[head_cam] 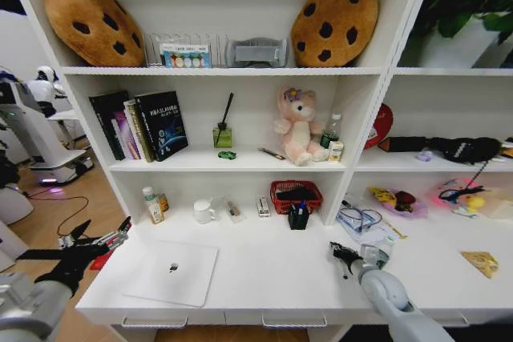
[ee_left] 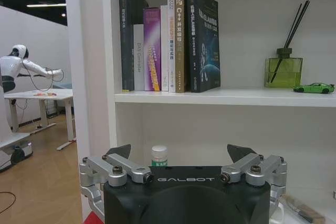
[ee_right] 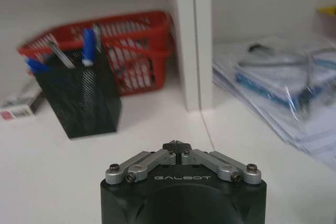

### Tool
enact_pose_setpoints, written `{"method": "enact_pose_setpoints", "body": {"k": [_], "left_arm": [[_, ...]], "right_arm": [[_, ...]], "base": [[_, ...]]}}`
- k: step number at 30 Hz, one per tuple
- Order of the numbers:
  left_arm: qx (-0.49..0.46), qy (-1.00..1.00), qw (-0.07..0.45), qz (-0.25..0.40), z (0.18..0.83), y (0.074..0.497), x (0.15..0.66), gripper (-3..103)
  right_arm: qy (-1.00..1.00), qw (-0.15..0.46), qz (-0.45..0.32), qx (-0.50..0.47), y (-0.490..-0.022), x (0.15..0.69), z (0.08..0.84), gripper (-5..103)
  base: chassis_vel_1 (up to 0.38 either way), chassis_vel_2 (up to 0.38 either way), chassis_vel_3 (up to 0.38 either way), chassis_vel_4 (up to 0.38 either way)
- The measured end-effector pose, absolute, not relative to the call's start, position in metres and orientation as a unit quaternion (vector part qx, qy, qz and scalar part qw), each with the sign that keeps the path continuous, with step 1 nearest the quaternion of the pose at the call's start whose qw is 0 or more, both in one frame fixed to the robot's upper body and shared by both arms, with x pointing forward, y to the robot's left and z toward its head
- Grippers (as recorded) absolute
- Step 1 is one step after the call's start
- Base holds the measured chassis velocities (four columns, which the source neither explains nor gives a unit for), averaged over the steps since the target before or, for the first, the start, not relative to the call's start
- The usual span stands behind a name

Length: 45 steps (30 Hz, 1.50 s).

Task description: Organize the objects on the table.

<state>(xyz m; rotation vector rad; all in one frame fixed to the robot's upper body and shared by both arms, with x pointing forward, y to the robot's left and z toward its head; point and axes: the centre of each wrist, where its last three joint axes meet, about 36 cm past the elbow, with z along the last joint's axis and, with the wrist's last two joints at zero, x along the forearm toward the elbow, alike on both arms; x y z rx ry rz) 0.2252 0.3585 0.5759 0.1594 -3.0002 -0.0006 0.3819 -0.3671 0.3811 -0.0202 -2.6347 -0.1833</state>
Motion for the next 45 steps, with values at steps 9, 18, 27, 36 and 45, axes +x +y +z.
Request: {"method": "enact_pose_setpoints", "body": {"k": [9, 18, 27, 36, 45], "left_arm": [[0.053, -0.996, 0.069, 0.000, 0.576, 0.359, 0.225, 100], [0.053, -0.996, 0.069, 0.000, 0.576, 0.359, 0.225, 100], [0.053, -0.996, 0.069, 0.000, 0.576, 0.359, 0.225, 100], [0.053, -0.996, 0.069, 0.000, 0.576, 0.359, 0.225, 100], [0.053, -0.996, 0.069, 0.000, 0.576, 0.359, 0.225, 100]], "right_arm": [[-0.994, 0.012, -0.015, 0.111, -0.368, 0.408, 0.420, 0], [-0.988, 0.074, -0.032, 0.129, -0.349, 0.370, 0.399, 8], [-0.971, 0.227, -0.063, 0.042, -0.300, 0.351, 0.388, 41], [-0.961, 0.270, -0.052, 0.000, -0.297, 0.350, 0.386, 73], [-0.951, 0.303, -0.055, -0.021, -0.303, 0.351, 0.374, 83]], "base": [[0.000, 0.000, 0.000, 0.000], [0.000, 0.000, 0.000, 0.000], [0.000, 0.000, 0.000, 0.000], [0.000, 0.000, 0.000, 0.000], [0.000, 0.000, 0.000, 0.000]]}}
